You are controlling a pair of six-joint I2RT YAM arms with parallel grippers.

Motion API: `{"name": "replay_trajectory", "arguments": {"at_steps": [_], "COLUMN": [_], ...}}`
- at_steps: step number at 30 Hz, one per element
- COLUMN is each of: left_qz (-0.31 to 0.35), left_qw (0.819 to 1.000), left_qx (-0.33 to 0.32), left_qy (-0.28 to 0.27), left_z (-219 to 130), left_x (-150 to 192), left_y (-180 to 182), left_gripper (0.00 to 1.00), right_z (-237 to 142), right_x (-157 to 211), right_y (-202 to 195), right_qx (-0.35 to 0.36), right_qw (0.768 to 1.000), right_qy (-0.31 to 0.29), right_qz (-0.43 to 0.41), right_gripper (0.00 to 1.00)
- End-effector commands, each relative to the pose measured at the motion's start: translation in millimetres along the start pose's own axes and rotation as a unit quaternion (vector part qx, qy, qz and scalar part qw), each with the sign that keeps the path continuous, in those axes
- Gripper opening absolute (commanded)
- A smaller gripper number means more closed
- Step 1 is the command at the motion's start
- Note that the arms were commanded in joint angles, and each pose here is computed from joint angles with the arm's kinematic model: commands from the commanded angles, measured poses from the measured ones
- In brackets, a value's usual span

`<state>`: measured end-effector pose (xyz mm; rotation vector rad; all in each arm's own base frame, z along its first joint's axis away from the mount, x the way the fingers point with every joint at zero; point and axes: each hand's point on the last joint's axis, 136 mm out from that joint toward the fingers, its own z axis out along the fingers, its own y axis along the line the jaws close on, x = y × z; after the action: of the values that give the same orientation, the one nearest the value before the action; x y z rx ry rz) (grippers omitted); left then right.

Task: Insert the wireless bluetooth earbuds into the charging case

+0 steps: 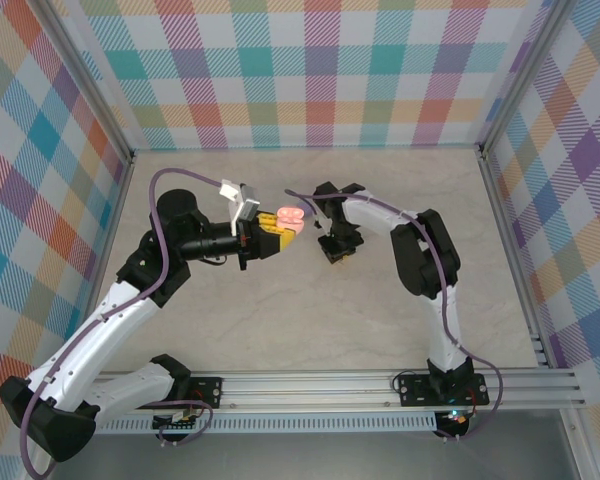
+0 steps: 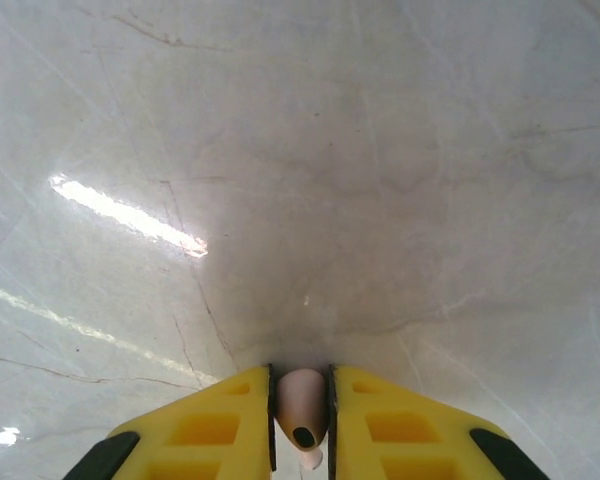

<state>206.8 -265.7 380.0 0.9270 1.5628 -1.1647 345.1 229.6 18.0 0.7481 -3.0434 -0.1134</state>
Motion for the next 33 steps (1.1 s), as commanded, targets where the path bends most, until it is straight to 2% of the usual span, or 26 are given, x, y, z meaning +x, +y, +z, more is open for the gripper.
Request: {"name": "replay_trajectory", "arguments": {"at_steps": [1, 6, 12, 19, 27, 33], "left_qz": [0.003, -0.014, -0.050, -0.099, -0.126, -0.118], "left_qw": [1.000, 1.000, 0.994, 0.982, 0.977, 0.985], "left_qx": [-0.006, -0.022, -0.096, -0.160, -0.171, -0.125], "left_qy": [0.001, 0.006, 0.005, 0.011, 0.015, 0.002], "left_z": [-1, 6, 11, 18, 28, 38], "left_x": [-5, 4, 20, 43, 59, 57], "left_y": [3, 16, 52, 90, 107, 97], "left_gripper": [0.00, 0.00, 0.00, 0.01, 0.01, 0.01], "right_z": [-7, -33, -75, -145, -227, -290], "right_x": [-2, -9, -14, -13, 0, 19], "right_y": [3, -1, -9, -1, 16, 32], "right_qx": [-0.071, -0.158, -0.257, -0.324, -0.363, -0.391], "right_qw": [0.996, 0.978, 0.939, 0.898, 0.858, 0.818], "right_qy": [-0.024, -0.084, -0.165, -0.260, -0.346, -0.418], "right_qz": [0.057, 0.111, 0.160, 0.148, 0.109, 0.062], "right_gripper": [0.17, 0.17, 0.17, 0.17, 0.17, 0.19]}}
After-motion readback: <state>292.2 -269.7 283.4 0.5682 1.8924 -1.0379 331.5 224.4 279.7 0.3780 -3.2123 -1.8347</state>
